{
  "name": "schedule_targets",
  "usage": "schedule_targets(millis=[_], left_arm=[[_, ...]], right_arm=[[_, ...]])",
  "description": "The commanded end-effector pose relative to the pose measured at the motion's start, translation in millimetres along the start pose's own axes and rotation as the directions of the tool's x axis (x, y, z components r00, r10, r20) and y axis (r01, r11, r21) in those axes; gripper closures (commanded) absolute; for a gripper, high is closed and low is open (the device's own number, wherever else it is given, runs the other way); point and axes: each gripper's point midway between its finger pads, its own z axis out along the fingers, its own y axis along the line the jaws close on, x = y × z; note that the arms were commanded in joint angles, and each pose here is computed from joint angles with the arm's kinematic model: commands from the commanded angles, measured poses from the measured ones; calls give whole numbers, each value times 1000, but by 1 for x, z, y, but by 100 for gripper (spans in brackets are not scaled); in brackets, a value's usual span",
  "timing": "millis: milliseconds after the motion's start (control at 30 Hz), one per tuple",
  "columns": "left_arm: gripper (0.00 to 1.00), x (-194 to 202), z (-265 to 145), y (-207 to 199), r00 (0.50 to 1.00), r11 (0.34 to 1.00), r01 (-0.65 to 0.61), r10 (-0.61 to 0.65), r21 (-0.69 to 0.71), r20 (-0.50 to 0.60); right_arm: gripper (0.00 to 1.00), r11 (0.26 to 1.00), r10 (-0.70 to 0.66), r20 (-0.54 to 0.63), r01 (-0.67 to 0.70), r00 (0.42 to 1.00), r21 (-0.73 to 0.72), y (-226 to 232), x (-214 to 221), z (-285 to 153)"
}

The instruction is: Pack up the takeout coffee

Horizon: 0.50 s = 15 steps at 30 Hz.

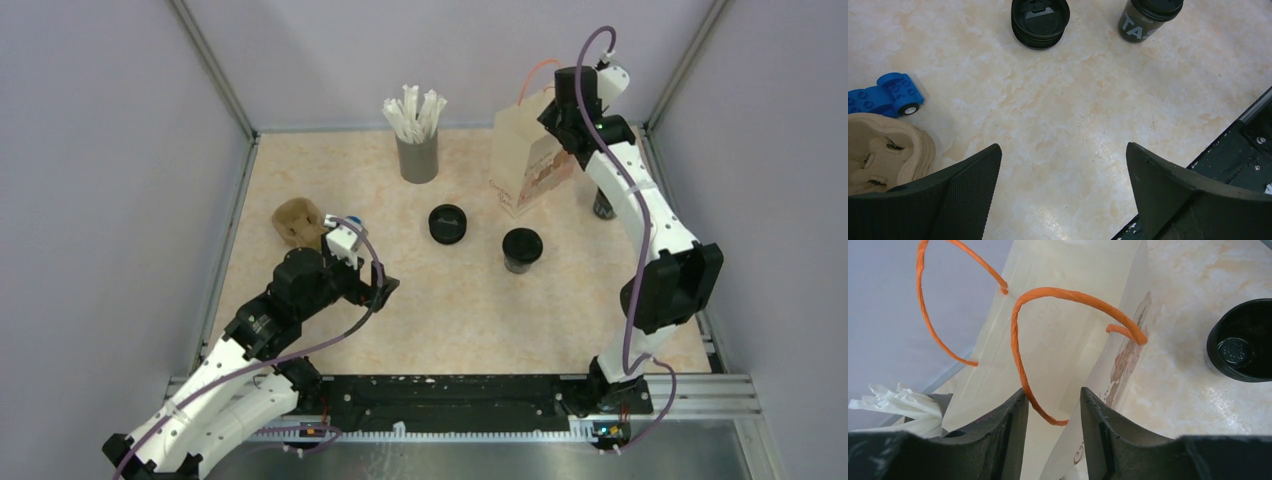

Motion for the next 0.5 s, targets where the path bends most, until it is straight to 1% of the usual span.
schedule_targets(millis=[0, 133, 233, 267, 300, 333, 400, 433, 467], left_arm=[[1, -5, 1, -1, 999, 1000, -13, 12, 9, 29], [1, -6, 0, 0, 999, 1000, -13, 13, 4, 31], [1, -6, 0, 0, 999, 1000, -13, 13, 2, 34], [1, -6, 0, 0, 999, 1000, -15, 15, 2, 34], [1, -6, 0, 0, 999, 1000, -16, 16, 2, 34], [1, -7, 0, 1, 999, 1000, -17, 17, 0, 35], [1, -6, 0, 1, 999, 1000, -18, 18, -1, 34], [1, -6, 0, 1, 999, 1000, -18, 18, -1, 34], [1, -7, 0, 1, 999, 1000, -18, 18, -1, 34]], right_arm=[[56, 998, -30, -33, 32, 999, 51, -4, 8, 3], [56, 998, -26, -55, 29, 998, 60, -5, 16, 7], [57, 996, -31, -64, 36, 997, 77, -7, 17, 8], [59, 996, -35, -62, 40, 997, 77, -7, 17, 7], [63, 996, -42, -58, 46, 997, 77, -7, 16, 6], [70, 995, -51, -47, 54, 998, 79, -7, 13, 5], [79, 996, -62, -14, 63, 998, 67, -5, 3, -1], [86, 997, -64, 4, 63, 998, 50, -1, -3, -4], [92, 997, -65, 22, 65, 998, 29, 3, -9, -8]])
